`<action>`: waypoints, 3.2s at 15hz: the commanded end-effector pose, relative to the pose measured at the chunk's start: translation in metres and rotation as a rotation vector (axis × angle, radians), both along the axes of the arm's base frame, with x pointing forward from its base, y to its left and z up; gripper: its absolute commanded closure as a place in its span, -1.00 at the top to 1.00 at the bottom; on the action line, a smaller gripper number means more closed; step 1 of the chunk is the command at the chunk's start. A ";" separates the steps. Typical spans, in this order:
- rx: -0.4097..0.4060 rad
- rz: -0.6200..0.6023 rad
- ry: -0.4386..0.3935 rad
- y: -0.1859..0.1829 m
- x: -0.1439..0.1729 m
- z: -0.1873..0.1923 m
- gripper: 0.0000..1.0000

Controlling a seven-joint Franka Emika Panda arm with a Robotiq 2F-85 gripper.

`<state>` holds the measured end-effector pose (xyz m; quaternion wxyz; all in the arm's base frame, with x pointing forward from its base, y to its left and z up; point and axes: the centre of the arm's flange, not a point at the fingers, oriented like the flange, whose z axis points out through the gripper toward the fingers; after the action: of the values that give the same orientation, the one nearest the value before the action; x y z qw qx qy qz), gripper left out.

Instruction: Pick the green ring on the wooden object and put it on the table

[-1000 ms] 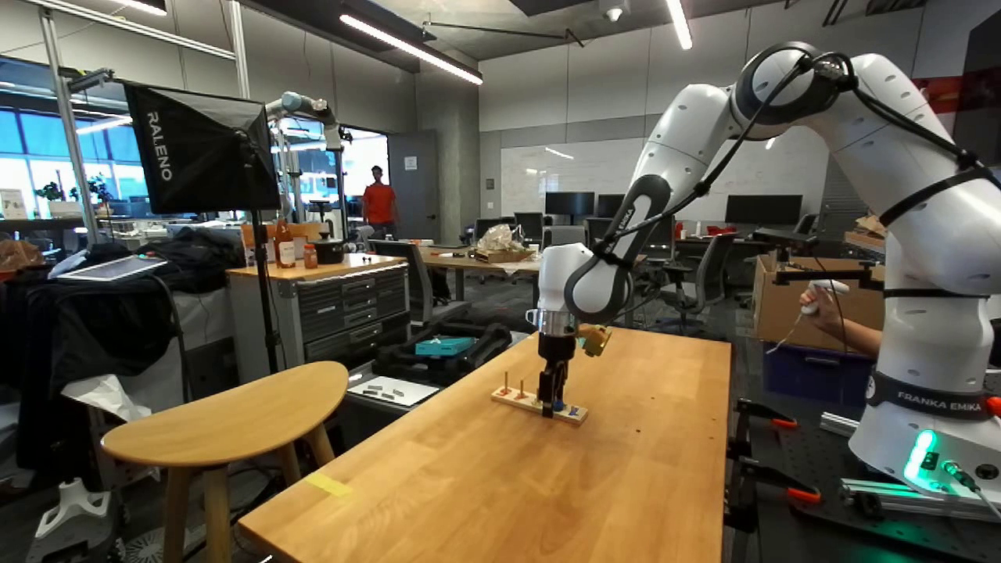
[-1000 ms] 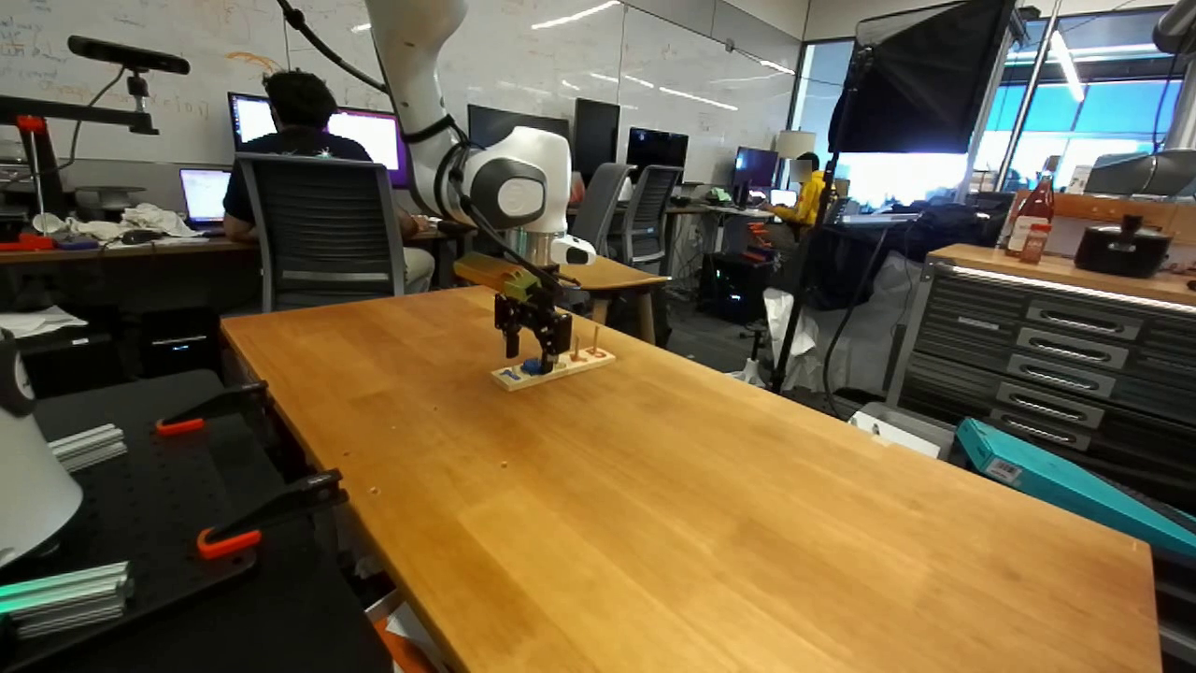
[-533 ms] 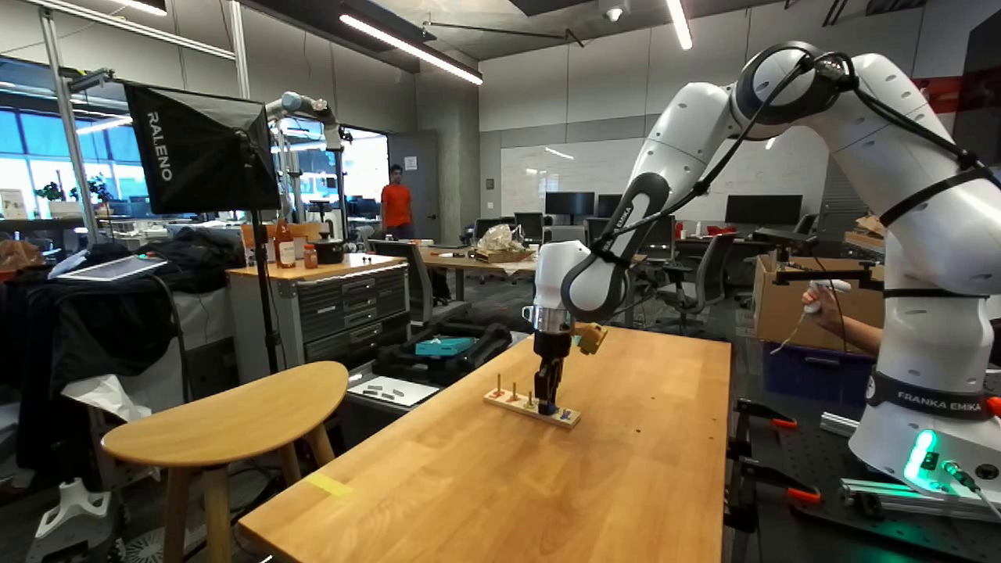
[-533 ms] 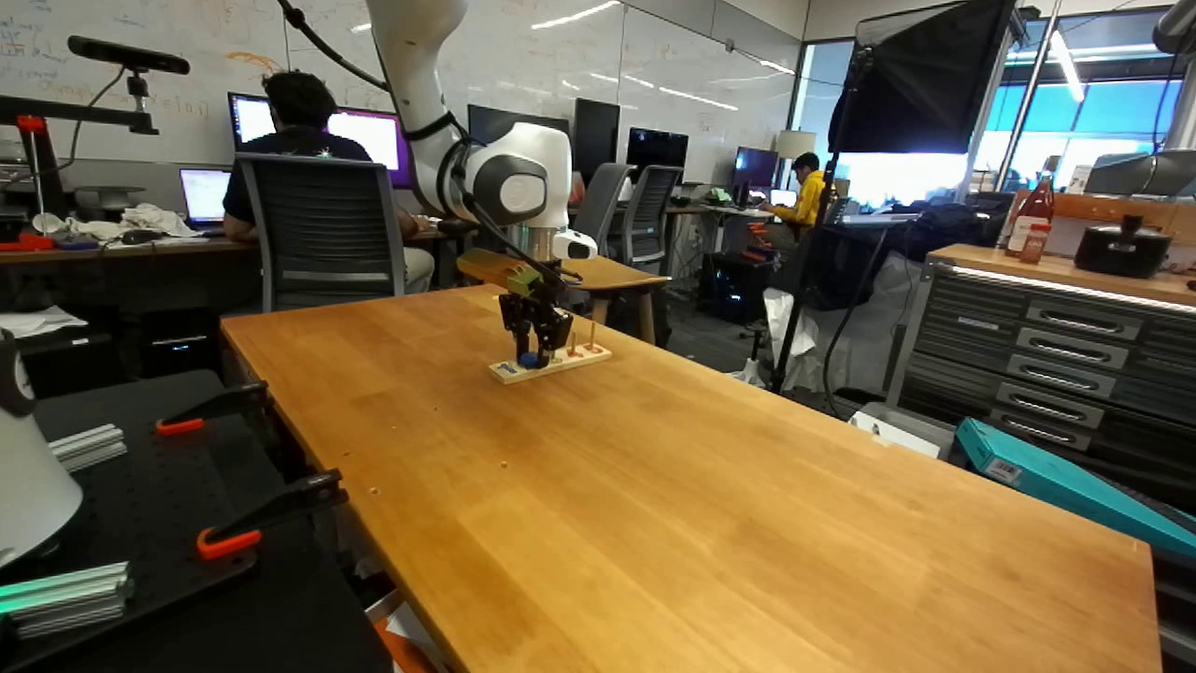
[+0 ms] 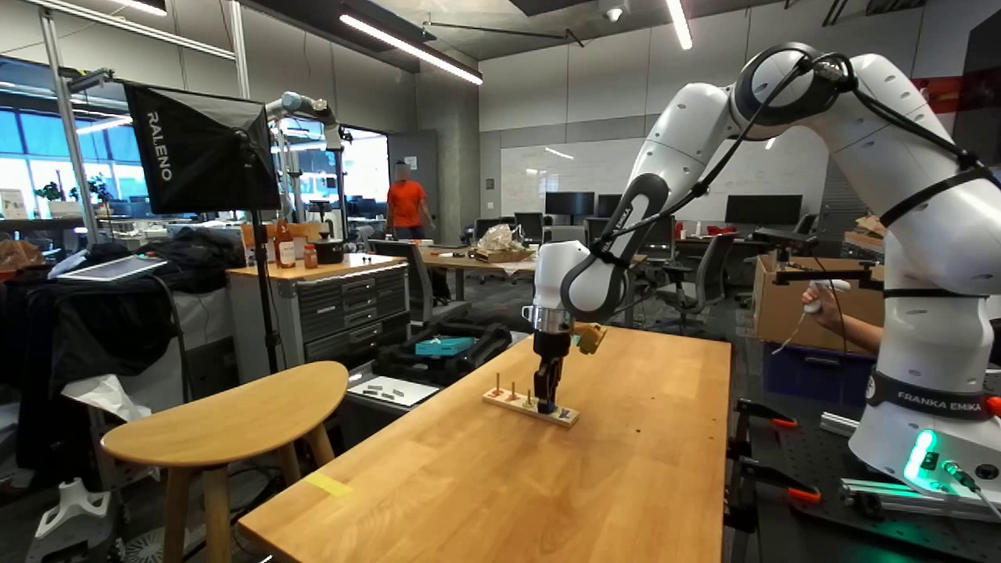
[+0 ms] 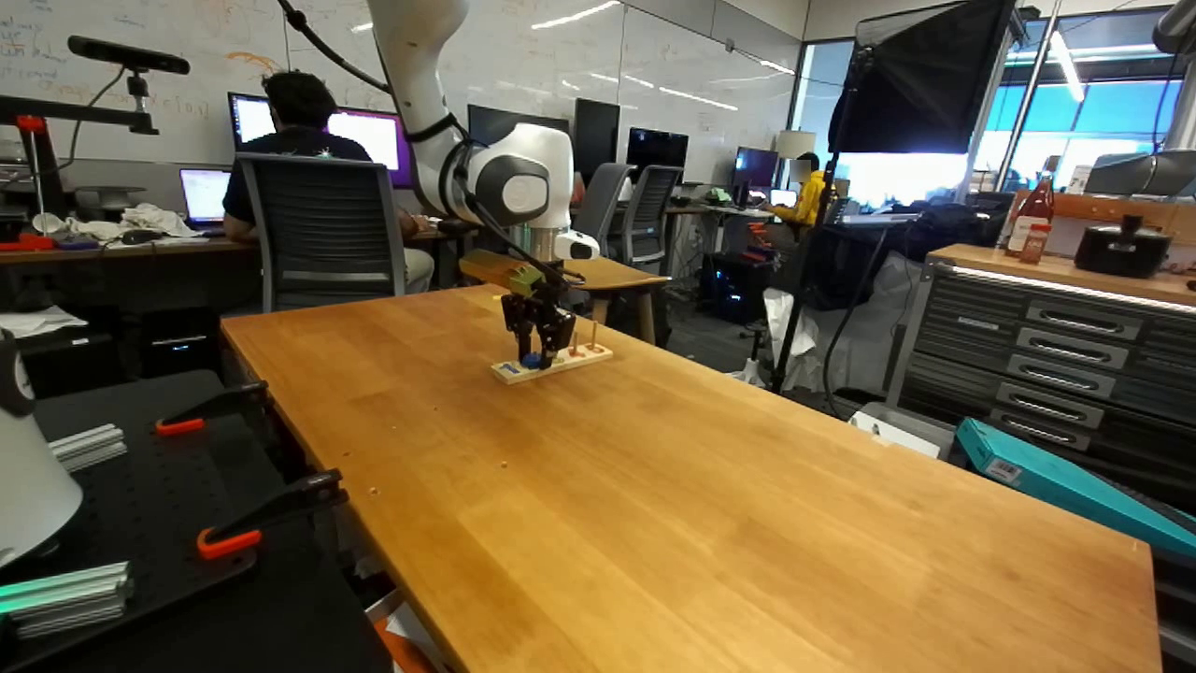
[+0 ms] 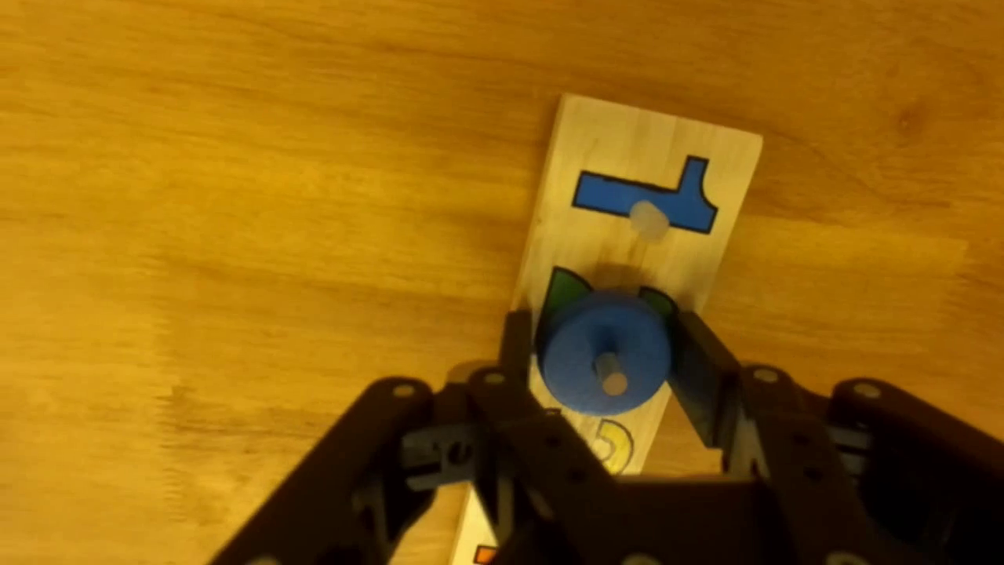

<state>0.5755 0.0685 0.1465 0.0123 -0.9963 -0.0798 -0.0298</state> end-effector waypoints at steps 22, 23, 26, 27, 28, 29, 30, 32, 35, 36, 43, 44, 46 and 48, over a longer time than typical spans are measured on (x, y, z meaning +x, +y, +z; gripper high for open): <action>-0.140 -0.243 -0.021 -0.144 0.051 0.070 -0.63; -0.155 -0.254 -0.007 -0.157 0.050 0.059 -0.63; -0.181 -0.279 0.050 -0.185 0.045 0.018 -0.63; -0.185 -0.283 0.068 -0.190 0.043 0.007 -0.63; -0.184 -0.287 0.085 -0.190 0.038 -0.004 -0.63; -0.183 -0.289 0.101 -0.188 0.036 -0.013 -0.60; -0.177 -0.289 0.112 -0.186 0.035 -0.016 0.37; -0.158 -0.257 0.109 -0.169 0.033 -0.002 0.53; -0.135 -0.170 0.071 -0.127 0.034 0.065 0.98; -0.130 -0.137 0.061 -0.115 0.031 0.080 1.00; -0.133 -0.081 0.123 -0.072 -0.005 0.229 0.98; -0.140 -0.094 0.143 -0.077 -0.017 0.248 1.00; -0.141 -0.106 0.182 -0.088 -0.038 0.279 1.00; -0.126 -0.117 0.171 -0.082 -0.018 0.261 1.00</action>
<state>0.5573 -0.0139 0.4083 -0.0454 -0.9969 -0.0220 0.0598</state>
